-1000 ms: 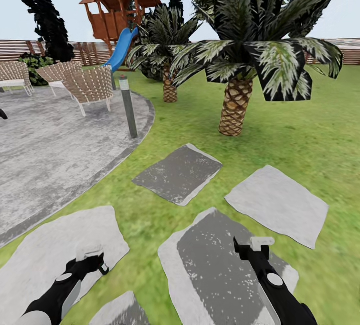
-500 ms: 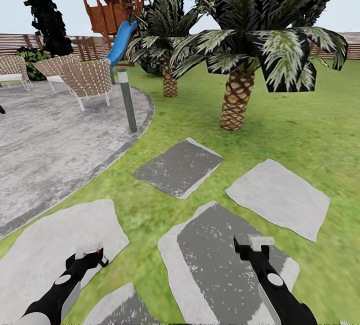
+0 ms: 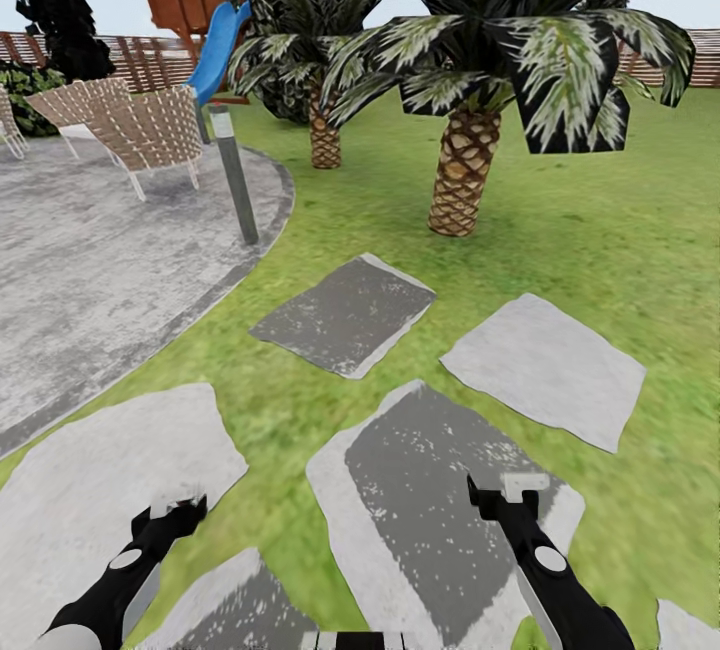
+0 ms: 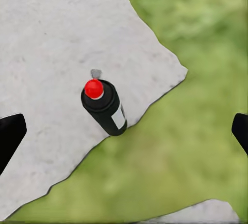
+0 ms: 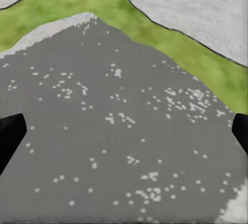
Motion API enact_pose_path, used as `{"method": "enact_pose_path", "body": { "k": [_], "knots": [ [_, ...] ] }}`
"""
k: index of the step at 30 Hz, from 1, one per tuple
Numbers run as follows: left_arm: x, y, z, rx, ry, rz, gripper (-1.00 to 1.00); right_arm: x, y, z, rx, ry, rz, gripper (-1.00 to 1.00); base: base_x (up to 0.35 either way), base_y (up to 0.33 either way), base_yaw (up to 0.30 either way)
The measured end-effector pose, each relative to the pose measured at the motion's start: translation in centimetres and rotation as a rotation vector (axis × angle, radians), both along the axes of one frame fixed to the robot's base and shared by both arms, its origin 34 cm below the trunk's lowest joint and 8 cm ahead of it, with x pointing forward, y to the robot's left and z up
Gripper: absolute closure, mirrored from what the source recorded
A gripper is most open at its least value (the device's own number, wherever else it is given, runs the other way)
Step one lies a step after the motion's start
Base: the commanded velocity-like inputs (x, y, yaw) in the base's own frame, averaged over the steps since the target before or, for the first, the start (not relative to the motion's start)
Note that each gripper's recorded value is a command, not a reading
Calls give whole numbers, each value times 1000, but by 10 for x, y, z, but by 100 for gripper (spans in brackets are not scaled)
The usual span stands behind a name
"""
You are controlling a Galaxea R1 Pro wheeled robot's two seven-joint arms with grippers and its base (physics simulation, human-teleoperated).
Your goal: In the garden, pick up the pesticide atomizer on the floor and spray pesticide onto both trees until each tree trunk is fully covered.
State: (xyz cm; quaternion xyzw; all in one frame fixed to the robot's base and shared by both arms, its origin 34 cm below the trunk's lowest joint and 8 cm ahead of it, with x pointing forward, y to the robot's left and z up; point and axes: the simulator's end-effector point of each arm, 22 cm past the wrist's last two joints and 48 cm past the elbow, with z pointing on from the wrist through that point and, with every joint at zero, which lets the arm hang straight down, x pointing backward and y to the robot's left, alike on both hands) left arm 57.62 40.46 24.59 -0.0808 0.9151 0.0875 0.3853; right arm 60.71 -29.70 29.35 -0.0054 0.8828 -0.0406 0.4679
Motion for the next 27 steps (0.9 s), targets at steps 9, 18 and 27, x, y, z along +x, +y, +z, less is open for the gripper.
{"method": "enact_pose_path", "body": {
  "k": [9, 18, 27],
  "knots": [
    [-13, 0, -22, 2, 41, -2, -100, -10, 0, -23, 0, 43, 0, -100, 0, 0, -2],
    [-25, 0, -44, 8, 66, -5, -100, -23, 0, -50, 0, 95, -1, -100, 0, 0, 0],
    [-39, 1, -65, 10, 105, -6, -100, -35, -1, -74, 0, 141, -2, -100, 0, 0, 0]
  ]
}}
